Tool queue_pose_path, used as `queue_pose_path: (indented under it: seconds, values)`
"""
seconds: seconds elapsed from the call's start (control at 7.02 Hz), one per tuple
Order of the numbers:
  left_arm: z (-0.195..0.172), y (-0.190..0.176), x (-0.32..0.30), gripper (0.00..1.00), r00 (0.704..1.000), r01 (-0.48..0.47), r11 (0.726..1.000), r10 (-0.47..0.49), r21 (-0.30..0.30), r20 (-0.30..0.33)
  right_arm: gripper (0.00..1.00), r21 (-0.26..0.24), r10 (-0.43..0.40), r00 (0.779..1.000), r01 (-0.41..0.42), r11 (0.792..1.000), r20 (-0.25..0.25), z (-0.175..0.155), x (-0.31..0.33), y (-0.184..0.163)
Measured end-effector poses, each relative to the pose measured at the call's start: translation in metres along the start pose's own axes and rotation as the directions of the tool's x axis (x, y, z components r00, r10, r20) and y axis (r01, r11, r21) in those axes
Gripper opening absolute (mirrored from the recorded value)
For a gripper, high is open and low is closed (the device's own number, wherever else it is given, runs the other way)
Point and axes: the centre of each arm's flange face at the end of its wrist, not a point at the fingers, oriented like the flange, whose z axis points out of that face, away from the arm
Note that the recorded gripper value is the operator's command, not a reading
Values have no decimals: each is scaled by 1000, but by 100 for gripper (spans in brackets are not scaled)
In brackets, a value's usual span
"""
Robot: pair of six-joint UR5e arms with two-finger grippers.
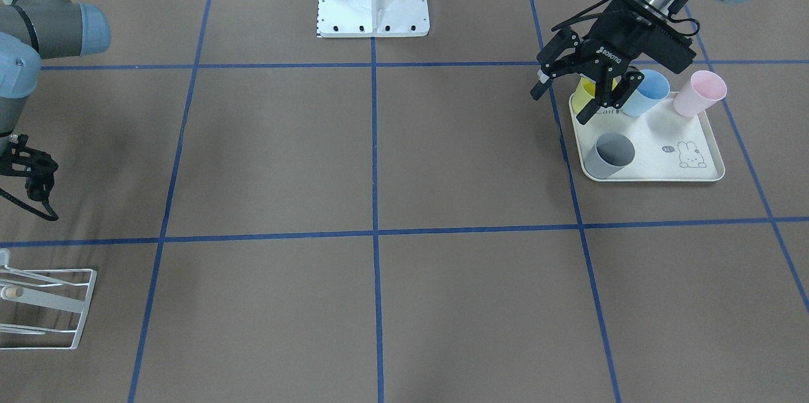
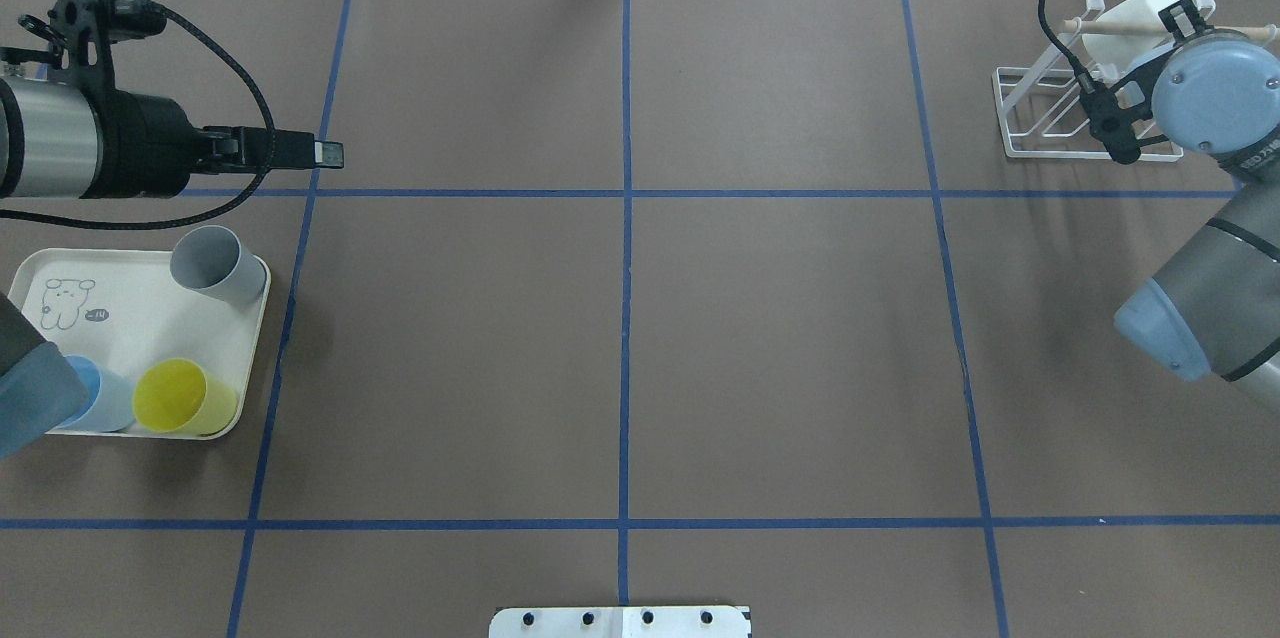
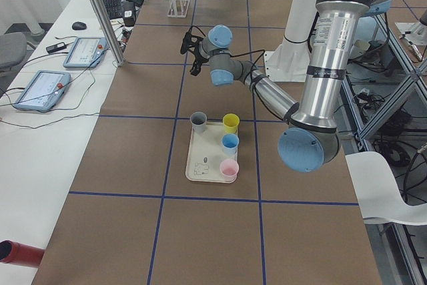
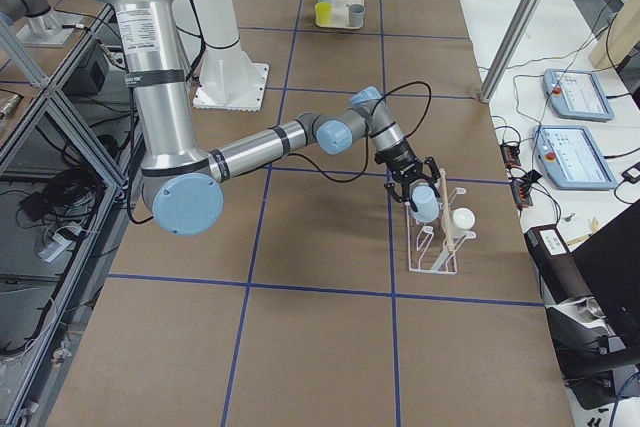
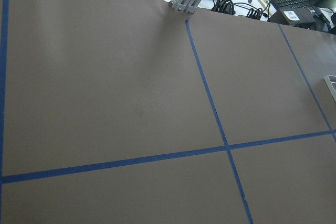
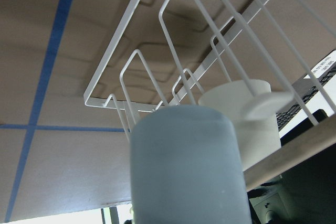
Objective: Transfer IKEA cup to right arm and place on rack
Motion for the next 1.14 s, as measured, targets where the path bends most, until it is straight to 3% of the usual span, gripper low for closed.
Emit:
queue_pose_path:
  seconds: [0.14,0.28,0.43,1.14]
  values:
    - [0,0,0,100,1000,0,1000,0,0,0,60,0,-2,1000,2,1000,1,1,0,-2]
    - [0,0,0,100,1000,0,1000,0,0,1,82,-1,-4,1000,4,1000,3,2,0,-2]
    - [0,0,-1,100,1000,1,1000,-1,0,1,86,-1,-6,1000,6,1000,4,3,-1,-3]
    - [0,1,-2,100,1000,1,1000,-1,-1,2,87,3,-5,1000,5,1000,-4,-1,2,-3]
